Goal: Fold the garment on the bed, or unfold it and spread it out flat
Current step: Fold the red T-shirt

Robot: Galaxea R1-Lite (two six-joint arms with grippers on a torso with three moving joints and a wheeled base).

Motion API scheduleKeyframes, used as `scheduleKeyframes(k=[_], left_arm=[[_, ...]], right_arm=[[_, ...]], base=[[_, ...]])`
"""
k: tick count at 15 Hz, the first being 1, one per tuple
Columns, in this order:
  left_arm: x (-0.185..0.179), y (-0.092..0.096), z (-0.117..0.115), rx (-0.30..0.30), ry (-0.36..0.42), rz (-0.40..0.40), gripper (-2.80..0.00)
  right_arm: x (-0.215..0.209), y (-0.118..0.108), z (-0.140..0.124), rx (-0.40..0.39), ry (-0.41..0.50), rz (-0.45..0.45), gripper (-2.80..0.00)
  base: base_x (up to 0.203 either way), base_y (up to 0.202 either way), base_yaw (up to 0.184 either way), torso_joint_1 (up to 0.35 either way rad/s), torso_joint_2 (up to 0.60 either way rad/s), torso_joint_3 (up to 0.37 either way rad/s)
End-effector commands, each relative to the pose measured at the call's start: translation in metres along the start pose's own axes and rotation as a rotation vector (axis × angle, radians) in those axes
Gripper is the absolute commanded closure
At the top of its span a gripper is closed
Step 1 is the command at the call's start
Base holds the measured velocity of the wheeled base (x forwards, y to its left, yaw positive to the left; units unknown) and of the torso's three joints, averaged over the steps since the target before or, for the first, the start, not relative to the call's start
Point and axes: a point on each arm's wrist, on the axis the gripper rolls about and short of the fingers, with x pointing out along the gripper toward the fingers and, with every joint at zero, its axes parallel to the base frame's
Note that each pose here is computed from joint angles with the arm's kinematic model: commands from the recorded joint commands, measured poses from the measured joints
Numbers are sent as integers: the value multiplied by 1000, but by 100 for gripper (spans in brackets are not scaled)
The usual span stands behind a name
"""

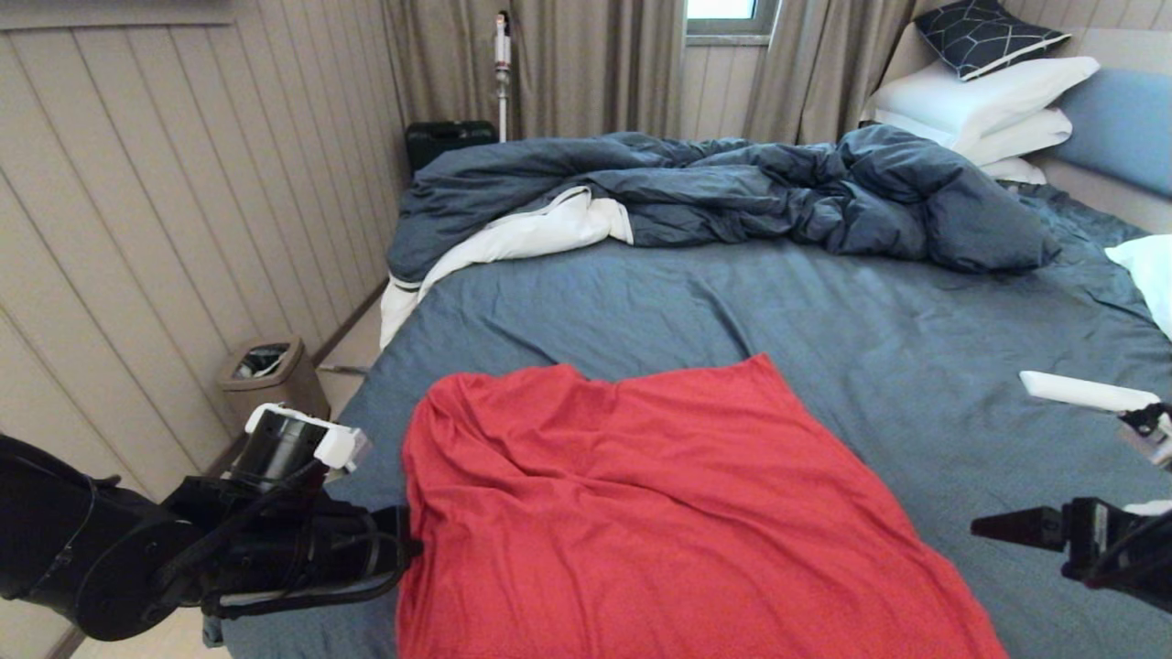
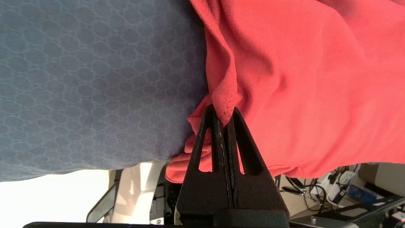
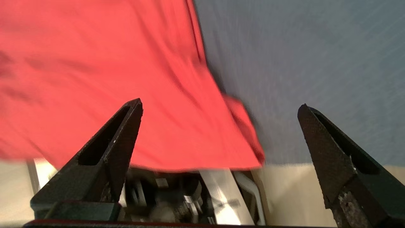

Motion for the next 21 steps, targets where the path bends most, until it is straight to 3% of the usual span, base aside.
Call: scheduleKeyframes(k=[1, 4, 8, 21], left_arm=[[-1, 0, 0, -3, -4, -3, 0], [1, 0, 1, -2, -19, 27, 0], [2, 0, 1, -1, -16, 30, 0], [4, -2, 4, 4, -19, 26, 0]], right_arm=[[13, -5, -6, -1, 72, 3, -280], [23, -12, -33, -38, 173, 12, -280], [27, -17, -66, -99, 223, 30, -280], [49, -27, -59, -89, 232, 30, -280]], base=[[0, 0, 0, 0, 0, 0], [0, 0, 0, 0, 0, 0], [0, 0, 0, 0, 0, 0], [0, 0, 0, 0, 0, 0]])
